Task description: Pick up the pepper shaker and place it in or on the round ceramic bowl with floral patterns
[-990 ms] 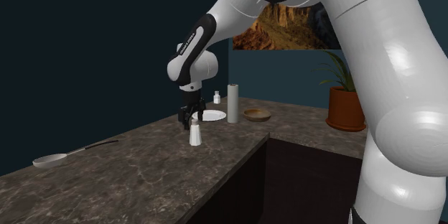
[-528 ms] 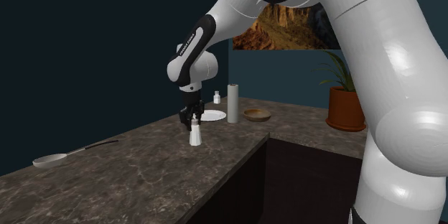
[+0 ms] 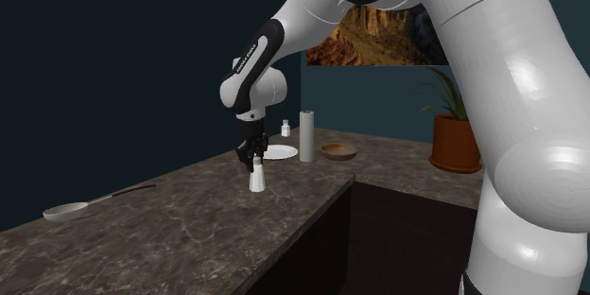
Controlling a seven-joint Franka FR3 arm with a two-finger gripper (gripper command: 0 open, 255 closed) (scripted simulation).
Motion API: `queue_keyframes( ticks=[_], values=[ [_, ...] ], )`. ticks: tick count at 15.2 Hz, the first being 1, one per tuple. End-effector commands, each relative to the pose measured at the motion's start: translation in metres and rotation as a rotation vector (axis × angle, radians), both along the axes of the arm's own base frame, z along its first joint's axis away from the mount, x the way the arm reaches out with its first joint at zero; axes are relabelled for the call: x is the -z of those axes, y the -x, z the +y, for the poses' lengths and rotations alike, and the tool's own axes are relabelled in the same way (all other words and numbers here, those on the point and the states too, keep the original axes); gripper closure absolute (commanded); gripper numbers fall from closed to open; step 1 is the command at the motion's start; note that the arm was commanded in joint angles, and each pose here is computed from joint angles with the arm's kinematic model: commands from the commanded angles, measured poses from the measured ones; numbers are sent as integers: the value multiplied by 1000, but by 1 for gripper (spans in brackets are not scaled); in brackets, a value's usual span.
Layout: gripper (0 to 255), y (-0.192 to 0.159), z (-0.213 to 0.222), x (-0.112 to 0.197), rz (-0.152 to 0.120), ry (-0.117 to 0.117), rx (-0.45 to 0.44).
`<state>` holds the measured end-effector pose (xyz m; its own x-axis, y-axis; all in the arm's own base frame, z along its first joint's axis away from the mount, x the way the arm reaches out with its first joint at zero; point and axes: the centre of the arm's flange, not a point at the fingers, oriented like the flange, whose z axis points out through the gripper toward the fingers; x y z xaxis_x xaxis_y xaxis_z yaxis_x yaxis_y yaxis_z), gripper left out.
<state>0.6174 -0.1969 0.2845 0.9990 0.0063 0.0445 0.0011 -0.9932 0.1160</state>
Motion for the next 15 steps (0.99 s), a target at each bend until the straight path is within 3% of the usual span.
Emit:
queue_keyframes(
  ticks=[1,15],
  values=[
    [255,0,0,0,1,0,1],
    [255,0,0,-74,1,0,1]
  ],
)
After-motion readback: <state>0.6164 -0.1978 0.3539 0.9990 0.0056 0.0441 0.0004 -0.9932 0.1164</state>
